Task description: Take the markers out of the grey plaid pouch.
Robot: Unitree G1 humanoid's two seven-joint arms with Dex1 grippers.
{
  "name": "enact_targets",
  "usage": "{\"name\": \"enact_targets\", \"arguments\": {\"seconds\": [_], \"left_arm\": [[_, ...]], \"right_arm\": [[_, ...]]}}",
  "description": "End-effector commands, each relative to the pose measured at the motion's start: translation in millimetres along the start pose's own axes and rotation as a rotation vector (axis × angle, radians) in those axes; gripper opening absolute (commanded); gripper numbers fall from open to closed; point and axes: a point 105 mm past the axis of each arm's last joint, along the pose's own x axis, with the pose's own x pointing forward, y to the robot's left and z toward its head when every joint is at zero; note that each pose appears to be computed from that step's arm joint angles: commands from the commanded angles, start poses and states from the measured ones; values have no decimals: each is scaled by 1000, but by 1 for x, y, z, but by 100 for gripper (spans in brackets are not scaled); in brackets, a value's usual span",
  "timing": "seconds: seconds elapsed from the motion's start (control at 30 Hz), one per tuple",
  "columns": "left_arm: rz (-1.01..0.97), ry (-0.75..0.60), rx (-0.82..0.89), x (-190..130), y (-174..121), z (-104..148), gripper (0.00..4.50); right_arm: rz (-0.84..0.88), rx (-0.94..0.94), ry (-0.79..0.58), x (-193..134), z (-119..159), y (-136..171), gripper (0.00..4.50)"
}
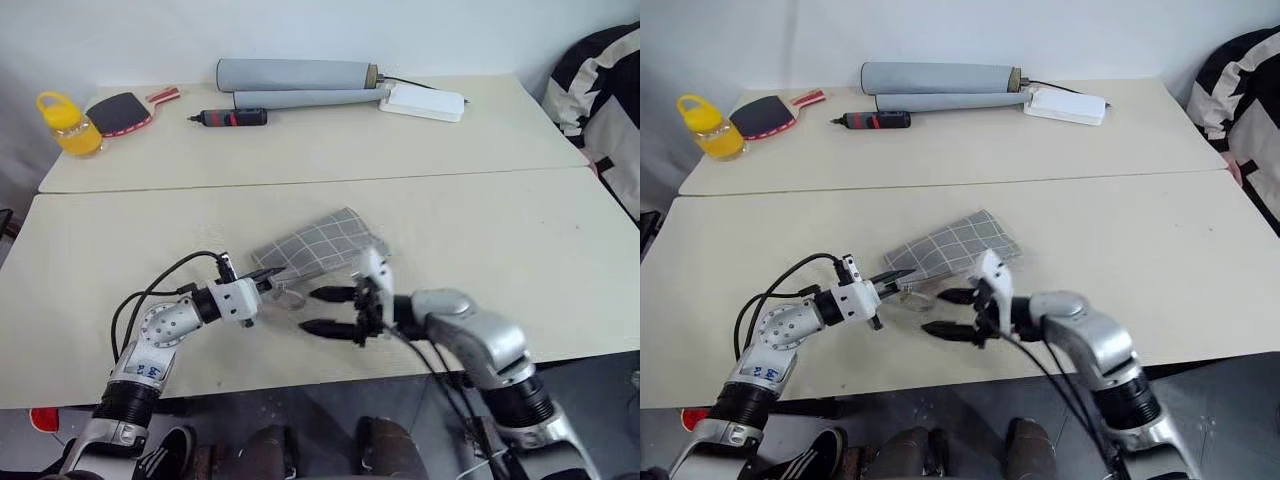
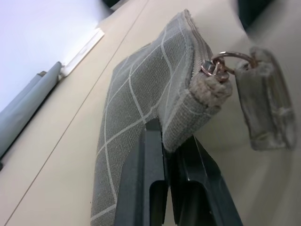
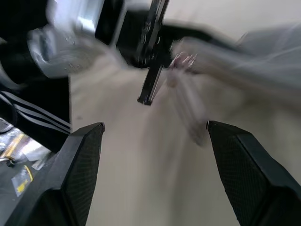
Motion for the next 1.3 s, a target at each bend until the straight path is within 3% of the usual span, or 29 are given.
{"name": "enact_targets", "arguments": {"seconds": [0.03,0.1,0.2,0.5,0.73,1.07,1.27,1.3], "left_arm": [[-7,-23,30,3,4,8,0],[-12,-24,33,3,3,9,0],[-16,-28,38,3,3,11,0],[-7,-13,39,-2,6,11,0],[-2,3,41,-13,11,7,0],[39,3,4,-23,22,5,0],[64,-15,-34,-22,25,6,0],[65,-18,-39,-22,26,6,0]], "right_arm": [[-74,-23,-79,12,12,-15,363],[-75,-33,-108,18,16,-17,363],[-64,-44,-129,24,21,-17,309],[-53,-63,-114,11,18,-23,2],[-161,-108,-34,-36,8,-53,2],[-441,-173,59,-132,8,-112,2],[-428,-224,26,-127,17,-107,2],[-415,-236,15,-125,21,-104,20]]}}
